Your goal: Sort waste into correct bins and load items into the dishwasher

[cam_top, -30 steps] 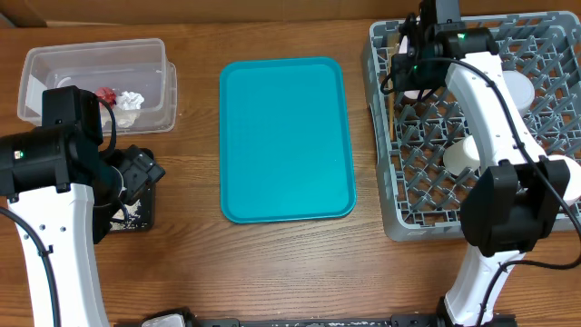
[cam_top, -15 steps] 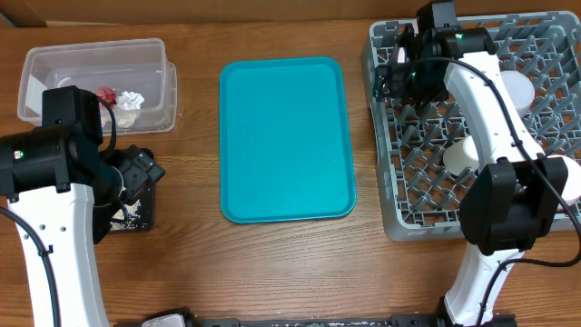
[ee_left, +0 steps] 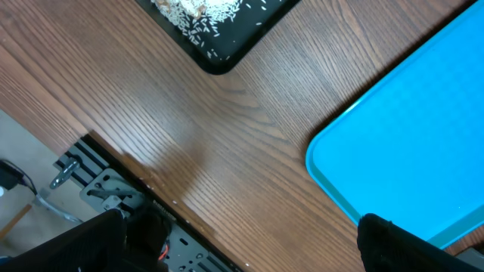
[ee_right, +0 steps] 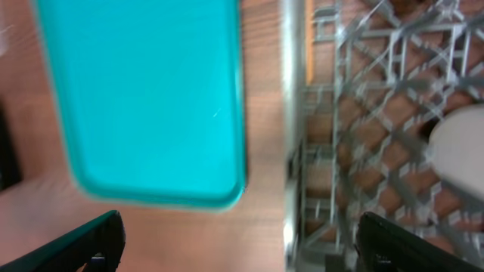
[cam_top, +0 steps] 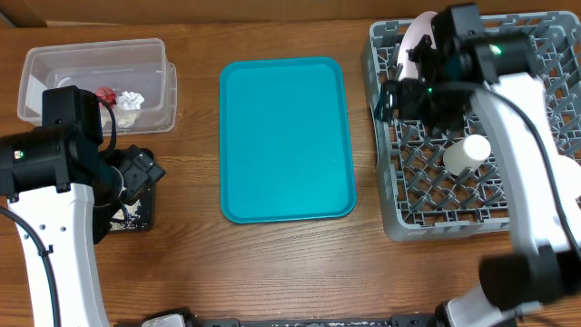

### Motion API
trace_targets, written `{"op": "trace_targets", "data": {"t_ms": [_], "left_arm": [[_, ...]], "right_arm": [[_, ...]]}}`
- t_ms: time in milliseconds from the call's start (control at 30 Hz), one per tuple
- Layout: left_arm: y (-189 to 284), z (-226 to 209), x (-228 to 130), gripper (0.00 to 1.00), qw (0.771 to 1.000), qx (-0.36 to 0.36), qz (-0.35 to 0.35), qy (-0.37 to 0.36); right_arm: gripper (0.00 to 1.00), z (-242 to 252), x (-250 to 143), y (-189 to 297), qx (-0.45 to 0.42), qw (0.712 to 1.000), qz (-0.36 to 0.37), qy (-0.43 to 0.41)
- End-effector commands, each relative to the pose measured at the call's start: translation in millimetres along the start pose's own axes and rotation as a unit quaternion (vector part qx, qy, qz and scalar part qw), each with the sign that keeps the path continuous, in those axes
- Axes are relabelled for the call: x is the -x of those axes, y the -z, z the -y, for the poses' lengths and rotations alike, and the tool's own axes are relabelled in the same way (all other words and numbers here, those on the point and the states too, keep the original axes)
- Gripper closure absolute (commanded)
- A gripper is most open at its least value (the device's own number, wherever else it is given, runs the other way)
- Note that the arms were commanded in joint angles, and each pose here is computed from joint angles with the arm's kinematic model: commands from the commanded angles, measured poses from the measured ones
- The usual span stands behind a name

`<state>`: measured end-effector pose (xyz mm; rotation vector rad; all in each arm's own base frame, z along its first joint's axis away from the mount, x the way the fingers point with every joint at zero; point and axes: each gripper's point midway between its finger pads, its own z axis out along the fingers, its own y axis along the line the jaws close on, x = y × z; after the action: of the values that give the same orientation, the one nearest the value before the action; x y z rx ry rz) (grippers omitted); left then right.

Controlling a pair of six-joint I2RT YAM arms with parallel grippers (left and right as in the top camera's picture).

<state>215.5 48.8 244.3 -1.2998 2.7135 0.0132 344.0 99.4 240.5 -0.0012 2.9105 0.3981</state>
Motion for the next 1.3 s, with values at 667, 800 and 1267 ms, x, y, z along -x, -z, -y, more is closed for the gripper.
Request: {"op": "trace_targets", "data": {"t_ms": [667, 800, 1267], "left_arm": [[-1.4, -1.9, 2.1, 0.00, 1.000, 0.008, 0.003, 0.003], [-1.4, -1.9, 2.1, 0.00, 1.000, 0.008, 0.003, 0.003], [-1.4, -1.9, 2.1, 0.00, 1.000, 0.008, 0.003, 0.003]], "right_arm": [[0.00, -66.4, -185.9, 76.3, 0.057, 0.988, 0.015, 0.141], [0.00, -66.1, -185.9, 74.0, 0.053, 0.989, 0.009, 0.140], [0.00, -62.8, -189.6, 71.5, 0.044, 0.989, -0.005, 0.138]]}}
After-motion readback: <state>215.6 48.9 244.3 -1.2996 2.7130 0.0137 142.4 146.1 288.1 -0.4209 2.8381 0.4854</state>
